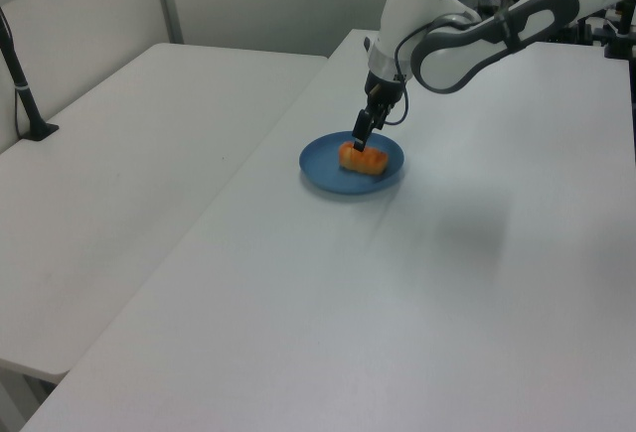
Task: Put the bread on the table
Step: 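Lower the gripper onto the orange bread roll and close on it, then lift the bread roll off the plate and carry it away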
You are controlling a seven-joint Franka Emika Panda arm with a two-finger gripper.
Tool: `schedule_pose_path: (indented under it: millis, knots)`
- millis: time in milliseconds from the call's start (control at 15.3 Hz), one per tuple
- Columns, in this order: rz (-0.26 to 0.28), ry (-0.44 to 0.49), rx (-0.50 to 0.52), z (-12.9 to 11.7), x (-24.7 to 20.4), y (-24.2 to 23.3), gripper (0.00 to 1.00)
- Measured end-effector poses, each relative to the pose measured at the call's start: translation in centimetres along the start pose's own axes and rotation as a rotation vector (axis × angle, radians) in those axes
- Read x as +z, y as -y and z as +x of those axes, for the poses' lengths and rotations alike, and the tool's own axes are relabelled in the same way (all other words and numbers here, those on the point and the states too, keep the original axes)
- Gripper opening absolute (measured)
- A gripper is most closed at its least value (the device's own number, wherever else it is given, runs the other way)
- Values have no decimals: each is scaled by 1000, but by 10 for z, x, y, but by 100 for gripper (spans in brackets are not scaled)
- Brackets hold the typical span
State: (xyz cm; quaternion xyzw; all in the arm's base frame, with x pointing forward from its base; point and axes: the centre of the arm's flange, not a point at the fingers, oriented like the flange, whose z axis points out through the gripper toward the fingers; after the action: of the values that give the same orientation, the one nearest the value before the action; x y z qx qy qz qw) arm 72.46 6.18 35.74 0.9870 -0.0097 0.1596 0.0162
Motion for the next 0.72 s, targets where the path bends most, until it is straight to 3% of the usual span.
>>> schedule_pose_path:
  millis: [522,717]
  knots:
    - [-2,-17,-18,-6,39,5,99]
    - [-16,-13,-35,-8,44,6,82]
